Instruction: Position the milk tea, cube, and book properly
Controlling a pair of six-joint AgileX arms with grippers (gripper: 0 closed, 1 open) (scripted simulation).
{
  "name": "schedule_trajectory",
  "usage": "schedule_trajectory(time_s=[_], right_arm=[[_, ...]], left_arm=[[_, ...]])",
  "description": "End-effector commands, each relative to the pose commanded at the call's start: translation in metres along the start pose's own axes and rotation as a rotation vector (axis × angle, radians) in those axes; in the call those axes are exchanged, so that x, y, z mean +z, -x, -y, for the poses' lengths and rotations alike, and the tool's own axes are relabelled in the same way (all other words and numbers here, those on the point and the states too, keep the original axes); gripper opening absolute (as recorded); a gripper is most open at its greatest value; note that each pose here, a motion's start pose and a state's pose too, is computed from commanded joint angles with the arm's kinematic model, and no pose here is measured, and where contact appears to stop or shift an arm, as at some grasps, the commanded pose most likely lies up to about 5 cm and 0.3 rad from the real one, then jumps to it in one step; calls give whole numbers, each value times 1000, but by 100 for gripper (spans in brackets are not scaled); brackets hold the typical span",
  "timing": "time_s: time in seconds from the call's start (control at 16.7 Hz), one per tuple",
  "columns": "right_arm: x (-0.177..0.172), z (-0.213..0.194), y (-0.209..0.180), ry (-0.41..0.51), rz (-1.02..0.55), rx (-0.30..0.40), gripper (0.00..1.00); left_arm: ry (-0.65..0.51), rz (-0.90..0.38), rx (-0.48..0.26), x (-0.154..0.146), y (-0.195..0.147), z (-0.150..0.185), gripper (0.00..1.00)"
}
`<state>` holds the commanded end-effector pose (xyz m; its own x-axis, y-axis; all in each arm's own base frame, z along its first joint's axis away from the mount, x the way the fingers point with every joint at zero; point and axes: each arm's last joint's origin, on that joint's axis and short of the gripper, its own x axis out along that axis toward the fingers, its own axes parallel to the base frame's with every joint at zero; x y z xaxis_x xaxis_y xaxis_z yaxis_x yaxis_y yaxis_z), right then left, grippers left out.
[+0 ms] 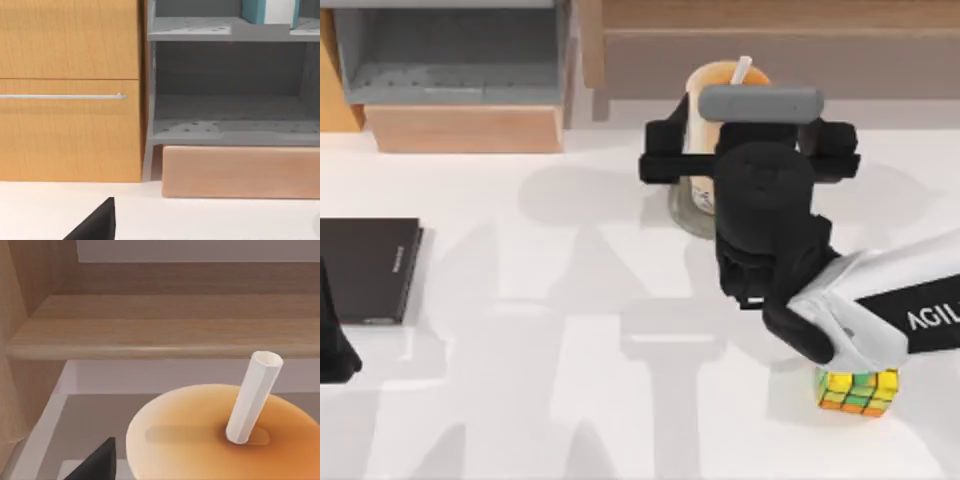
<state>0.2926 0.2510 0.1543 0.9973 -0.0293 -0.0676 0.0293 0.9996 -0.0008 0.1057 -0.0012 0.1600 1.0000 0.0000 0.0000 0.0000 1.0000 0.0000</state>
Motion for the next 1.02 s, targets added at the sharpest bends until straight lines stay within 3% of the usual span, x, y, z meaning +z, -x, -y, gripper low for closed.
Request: schedule_trajectory(time_s=[0.3,0.54,0.78,1.02], right_arm=[[24,6,-2,-84,-48,39,100],[45,18,-3,-132,-199,83,100],[48,35,1,-116,-504,99,100],[42,63,13,-81,-900,38,100]], left_arm=[[0,0,0,0,0,0,100],[0,0,0,0,0,0,100],[0,0,0,0,0,0,100],[0,0,0,0,0,0,100]])
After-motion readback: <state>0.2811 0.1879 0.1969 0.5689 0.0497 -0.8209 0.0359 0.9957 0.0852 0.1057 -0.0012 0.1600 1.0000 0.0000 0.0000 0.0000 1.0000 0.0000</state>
